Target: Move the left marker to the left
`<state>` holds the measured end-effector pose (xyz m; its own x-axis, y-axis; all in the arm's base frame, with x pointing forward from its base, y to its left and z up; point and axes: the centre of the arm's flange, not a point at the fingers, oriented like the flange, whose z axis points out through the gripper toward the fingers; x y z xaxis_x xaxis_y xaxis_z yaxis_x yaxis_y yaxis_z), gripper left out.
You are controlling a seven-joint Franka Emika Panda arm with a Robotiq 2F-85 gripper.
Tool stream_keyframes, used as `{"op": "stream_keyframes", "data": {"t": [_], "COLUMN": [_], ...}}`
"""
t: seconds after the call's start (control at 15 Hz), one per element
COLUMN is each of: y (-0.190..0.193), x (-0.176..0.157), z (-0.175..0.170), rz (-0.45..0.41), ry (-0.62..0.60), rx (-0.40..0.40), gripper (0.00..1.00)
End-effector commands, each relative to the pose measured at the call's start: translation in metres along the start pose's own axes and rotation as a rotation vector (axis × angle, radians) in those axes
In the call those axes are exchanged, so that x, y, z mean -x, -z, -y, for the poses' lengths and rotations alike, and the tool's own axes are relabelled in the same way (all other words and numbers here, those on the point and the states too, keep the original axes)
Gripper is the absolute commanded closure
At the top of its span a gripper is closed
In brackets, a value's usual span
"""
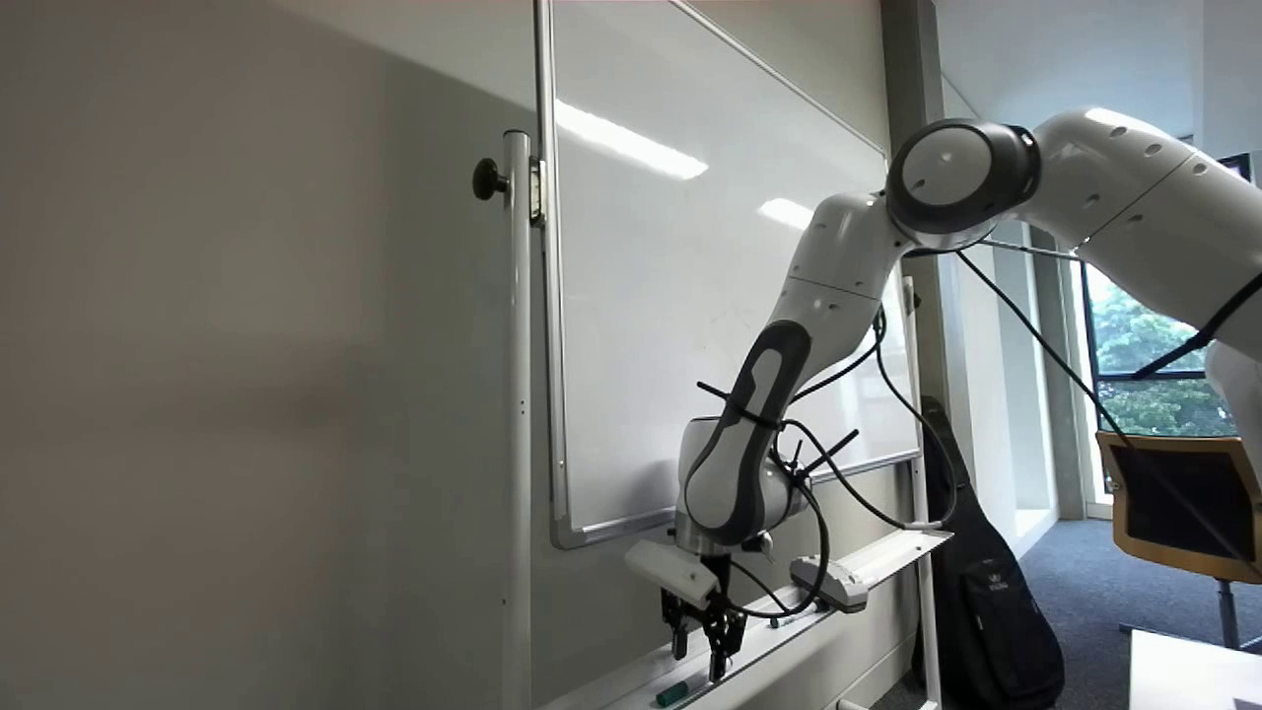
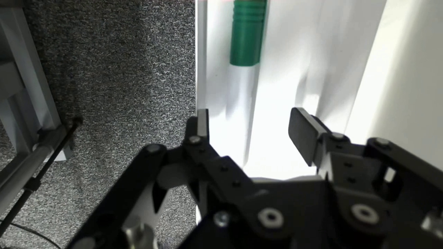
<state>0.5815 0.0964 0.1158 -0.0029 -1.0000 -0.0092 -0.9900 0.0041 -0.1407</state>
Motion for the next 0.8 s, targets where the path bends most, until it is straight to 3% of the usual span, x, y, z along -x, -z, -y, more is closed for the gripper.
{"op": "stream_keyframes", "data": {"t": [0.0, 0.33, 0.73], "y": [0.014, 0.052, 0.123], "x": [-0.005, -0.029, -0.105], "z": [-0.009, -0.030, -0.071], "rz": [-0.034, -0.072, -0.081], "ry": [0.006, 0.056, 0.013], "rx": [-0.004, -0.024, -0.074], "gripper": [0.03, 0.00, 0.00]}}
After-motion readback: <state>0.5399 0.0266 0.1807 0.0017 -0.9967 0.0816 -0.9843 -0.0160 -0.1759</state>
